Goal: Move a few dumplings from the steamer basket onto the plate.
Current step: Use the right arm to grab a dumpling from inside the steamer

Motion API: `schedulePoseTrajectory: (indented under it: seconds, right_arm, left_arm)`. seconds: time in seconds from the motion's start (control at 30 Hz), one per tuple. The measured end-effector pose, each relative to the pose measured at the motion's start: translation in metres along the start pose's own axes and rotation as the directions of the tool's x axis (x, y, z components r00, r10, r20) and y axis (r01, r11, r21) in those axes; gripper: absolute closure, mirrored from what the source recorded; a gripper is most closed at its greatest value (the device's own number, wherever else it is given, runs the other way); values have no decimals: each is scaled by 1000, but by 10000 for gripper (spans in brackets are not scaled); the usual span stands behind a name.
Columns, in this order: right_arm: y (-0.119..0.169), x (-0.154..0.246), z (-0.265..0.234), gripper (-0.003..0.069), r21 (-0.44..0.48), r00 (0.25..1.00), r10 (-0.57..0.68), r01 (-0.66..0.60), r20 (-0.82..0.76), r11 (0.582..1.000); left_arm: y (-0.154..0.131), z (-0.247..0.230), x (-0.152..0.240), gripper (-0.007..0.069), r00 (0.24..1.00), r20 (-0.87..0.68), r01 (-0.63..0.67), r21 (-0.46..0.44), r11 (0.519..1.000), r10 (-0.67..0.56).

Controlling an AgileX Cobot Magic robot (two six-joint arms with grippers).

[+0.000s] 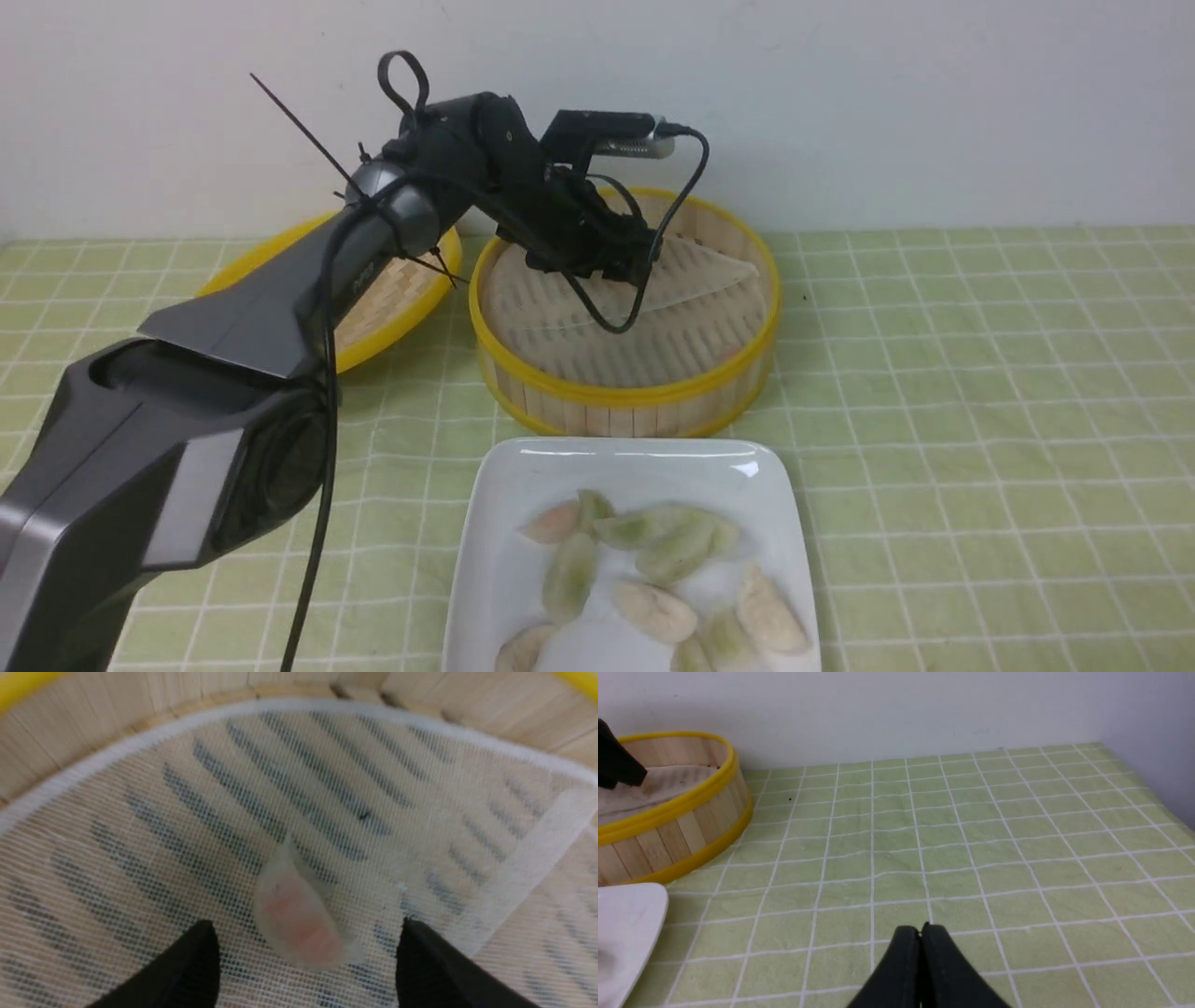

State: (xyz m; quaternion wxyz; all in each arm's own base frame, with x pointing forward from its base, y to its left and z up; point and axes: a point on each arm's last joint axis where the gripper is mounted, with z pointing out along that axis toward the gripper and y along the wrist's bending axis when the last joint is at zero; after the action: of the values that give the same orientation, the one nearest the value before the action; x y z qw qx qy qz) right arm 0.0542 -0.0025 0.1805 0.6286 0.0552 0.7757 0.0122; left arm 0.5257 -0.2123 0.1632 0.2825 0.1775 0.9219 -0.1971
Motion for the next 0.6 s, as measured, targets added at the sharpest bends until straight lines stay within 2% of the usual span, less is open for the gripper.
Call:
schedulePoseTrajectory:
  seconds: [0.13, 0.27, 0.43, 0.5, 0.6]
  right_arm:
    - [0, 0, 0, 669, 0, 1000, 0, 0, 0, 1000]
    - [0, 0, 0, 669, 0, 1000, 0, 0, 0, 1000]
    - [0, 0, 0, 669, 0, 1000, 0, 0, 0, 1000]
    - [0, 0, 0, 669, 0, 1000, 0, 0, 0, 1000]
    - [0, 0, 0, 669, 0, 1000, 0, 0, 0, 1000]
  left_arm:
    - [1, 3, 2, 171, 1000, -4, -8, -2, 1000, 8]
    - [3, 6, 2, 235, 1000, -1, -16, -13, 1000, 16]
    - [3, 8, 3, 539, 1000, -6, -31, -14, 999, 31]
    - [3, 7, 4, 601, 999, -10, -46, -14, 999, 46]
    - [1, 2, 2, 625, 998, -35, -56, -5, 998, 56]
